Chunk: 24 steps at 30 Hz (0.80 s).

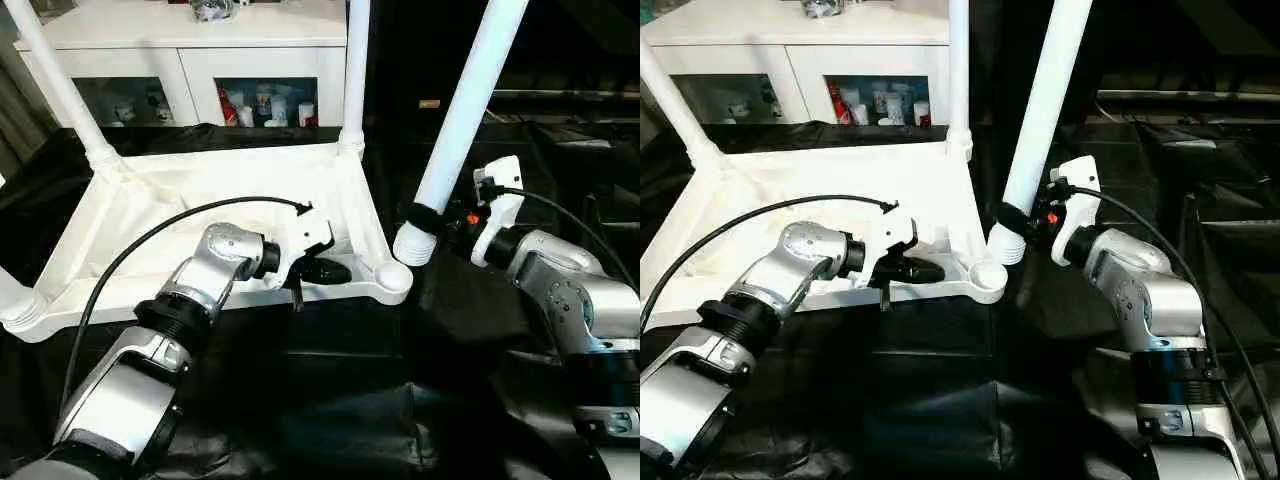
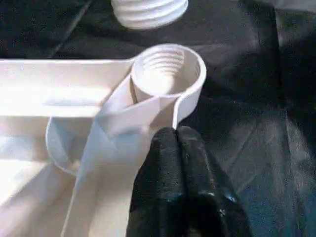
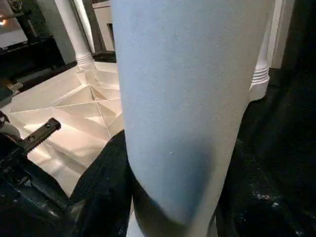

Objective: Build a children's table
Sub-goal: Insert table leg to table base

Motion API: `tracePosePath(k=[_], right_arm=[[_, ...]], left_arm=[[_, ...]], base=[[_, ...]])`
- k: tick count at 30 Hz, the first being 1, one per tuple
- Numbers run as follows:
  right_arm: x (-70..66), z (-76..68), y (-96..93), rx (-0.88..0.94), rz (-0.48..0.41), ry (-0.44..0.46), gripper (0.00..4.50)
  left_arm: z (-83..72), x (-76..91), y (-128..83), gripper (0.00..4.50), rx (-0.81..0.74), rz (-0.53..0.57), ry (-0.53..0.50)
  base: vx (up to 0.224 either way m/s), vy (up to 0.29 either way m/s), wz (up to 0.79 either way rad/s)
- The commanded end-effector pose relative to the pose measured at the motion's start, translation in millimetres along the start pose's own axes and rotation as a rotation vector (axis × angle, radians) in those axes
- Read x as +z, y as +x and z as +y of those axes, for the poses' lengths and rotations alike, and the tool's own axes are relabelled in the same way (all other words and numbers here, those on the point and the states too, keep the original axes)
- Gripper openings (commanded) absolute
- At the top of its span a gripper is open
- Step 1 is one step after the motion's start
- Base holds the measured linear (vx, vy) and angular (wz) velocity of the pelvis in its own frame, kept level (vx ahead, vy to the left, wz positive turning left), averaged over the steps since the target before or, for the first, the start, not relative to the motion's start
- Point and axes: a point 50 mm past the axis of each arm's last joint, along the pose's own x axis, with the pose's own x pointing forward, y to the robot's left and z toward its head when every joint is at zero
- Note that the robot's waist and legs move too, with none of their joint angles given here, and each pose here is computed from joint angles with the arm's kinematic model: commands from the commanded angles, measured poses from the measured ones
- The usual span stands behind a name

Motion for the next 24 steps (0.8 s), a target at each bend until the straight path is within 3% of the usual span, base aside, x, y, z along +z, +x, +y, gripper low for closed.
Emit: tracePosePath(k=[1,6,12,15,24], right_arm=[[3.2,3.2,1.6,0.014,-0.009,-0.016,1.87],[0.7,5.2,1.5,0.013,-0.003,-0.022,1.87],[0.5,4.8,0.2,0.012,0.0,-0.022,1.87],[0.5,4.4,-0.2,0.011,0.001,-0.022,1.87],[-0.8,5.5,-0.3,0.016,0.012,-0.024,1.87]], left_arm=[[3.9,0.5,-2.2,0.23,0.009,0.031,0.01],[5.6,1.4,-1.8,0.52,0.016,0.005,-0.038],[6.8,1.1,0.5,1.18,0.029,0.008,-0.033],[5.8,1.1,1.6,1.26,0.019,0.01,-0.028],[4.8,-9.7,5.6,2.11,0.047,0.063,0.012]], base=[[0.0,0.0,0.0],[0.0,0.0,0.0],[0.0,0.0,0.0],[0.0,0.0,0.0],[0.0,0.0,0.0]])
